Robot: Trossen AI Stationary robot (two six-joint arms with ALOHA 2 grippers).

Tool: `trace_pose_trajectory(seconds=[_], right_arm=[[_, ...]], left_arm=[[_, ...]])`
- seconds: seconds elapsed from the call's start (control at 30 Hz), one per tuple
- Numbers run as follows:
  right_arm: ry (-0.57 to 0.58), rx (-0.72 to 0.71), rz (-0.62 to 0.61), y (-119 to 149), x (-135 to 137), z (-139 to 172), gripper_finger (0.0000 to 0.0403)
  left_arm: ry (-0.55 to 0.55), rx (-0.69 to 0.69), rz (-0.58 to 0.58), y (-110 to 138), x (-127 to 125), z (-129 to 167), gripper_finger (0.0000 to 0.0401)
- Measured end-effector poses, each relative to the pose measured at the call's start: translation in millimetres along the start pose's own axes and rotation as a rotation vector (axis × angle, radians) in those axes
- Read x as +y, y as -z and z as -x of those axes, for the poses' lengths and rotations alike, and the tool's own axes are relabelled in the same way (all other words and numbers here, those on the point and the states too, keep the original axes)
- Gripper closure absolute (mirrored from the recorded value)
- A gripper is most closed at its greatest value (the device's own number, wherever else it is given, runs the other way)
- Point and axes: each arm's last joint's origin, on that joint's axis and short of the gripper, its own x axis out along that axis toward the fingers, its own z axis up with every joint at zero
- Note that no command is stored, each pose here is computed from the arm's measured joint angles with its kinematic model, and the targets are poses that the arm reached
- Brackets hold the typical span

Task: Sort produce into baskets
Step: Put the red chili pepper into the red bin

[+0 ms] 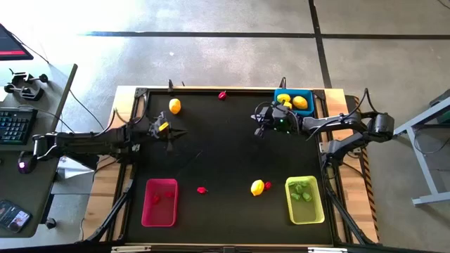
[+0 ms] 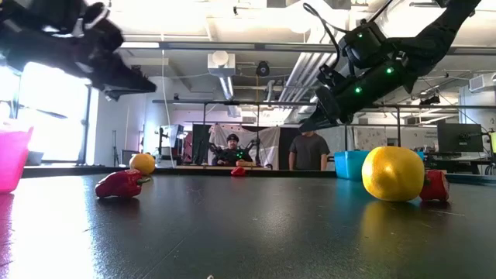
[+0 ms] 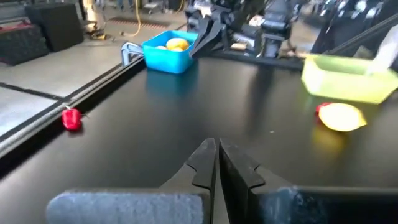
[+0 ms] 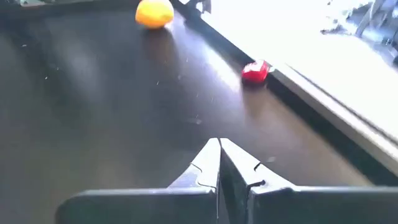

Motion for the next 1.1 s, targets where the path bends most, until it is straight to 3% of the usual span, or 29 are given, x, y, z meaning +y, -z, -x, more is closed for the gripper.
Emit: trace_pose_trajectory(seconds=[0.23,0.53,0.63,0.87,1.1], right_arm=[[0.027,-0.037,0.029,-3.9,-8.8,-1.0,0.0403],[0.028,-0.037,0.029,-3.8,-8.9,-1.0,0.0403],[0.028,-0.037,0.042,-3.8,-8.9,-1.0,0.0403],[0.028,-0.025,0.050,-2.7,-8.9,-1.1,0.0403],[0.028,-0.020,0.058,-2.2,-8.9,-1.1,0.0403]], left_arm=[[-0.070,0.143,-0.080,-29.3,18.7,-42.1,0.0401],[-0.170,0.294,-0.153,-51.2,64.8,-115.6,0.0401],[-0.193,0.340,-0.161,-53.7,83.5,-139.2,0.0401],[-0.114,0.452,-0.094,-51.6,118.9,-191.4,0.0401],[-0.262,0.585,-0.142,-41.0,142.5,-236.8,0.0372]])
